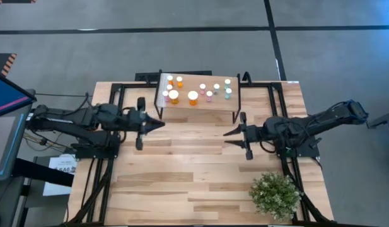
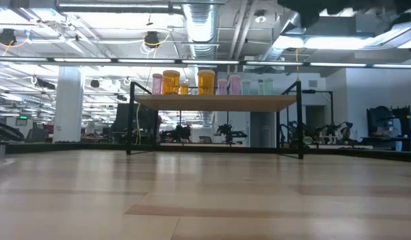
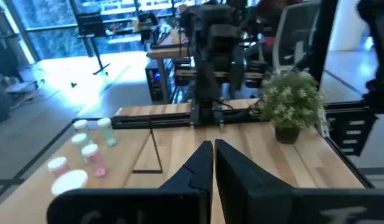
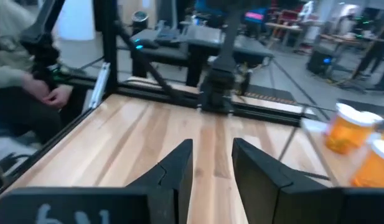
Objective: Pick and place medicine bottles onto shelf by color
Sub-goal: Return to Home Position
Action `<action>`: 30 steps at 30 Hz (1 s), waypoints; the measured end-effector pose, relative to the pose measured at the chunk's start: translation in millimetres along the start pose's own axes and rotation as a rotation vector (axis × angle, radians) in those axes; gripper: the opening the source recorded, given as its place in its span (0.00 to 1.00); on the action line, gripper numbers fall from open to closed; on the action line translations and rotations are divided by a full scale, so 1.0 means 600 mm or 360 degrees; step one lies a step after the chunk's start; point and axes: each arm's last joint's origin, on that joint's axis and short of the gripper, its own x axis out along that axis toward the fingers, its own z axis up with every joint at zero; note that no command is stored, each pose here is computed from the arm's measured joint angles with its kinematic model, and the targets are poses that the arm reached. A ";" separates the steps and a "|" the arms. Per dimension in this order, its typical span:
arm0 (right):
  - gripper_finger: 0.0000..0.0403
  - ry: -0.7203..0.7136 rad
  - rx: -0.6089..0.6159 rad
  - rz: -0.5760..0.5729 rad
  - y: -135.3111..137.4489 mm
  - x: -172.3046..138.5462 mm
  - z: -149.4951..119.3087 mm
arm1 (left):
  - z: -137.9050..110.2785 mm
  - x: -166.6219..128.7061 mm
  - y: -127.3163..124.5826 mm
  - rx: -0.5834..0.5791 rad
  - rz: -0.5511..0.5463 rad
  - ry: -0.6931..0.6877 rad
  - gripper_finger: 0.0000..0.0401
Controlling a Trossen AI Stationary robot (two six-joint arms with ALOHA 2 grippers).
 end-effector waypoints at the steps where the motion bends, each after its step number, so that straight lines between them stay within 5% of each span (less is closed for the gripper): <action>1: 0.33 -0.0010 0.0017 -0.0022 -0.005 -0.004 -0.005 | -0.008 -0.005 -0.002 0.0000 -0.0011 -0.0017 0.01; 16: 0.21 -0.0138 0.0089 -0.0050 -0.028 -0.059 -0.086 | -0.172 -0.072 -0.006 -0.0158 -0.0064 -0.0286 0.00; 30: 0.02 -0.0377 0.0137 -0.0197 -0.037 -0.106 -0.147 | -0.246 -0.124 -0.001 -0.0141 -0.0127 -0.0527 0.00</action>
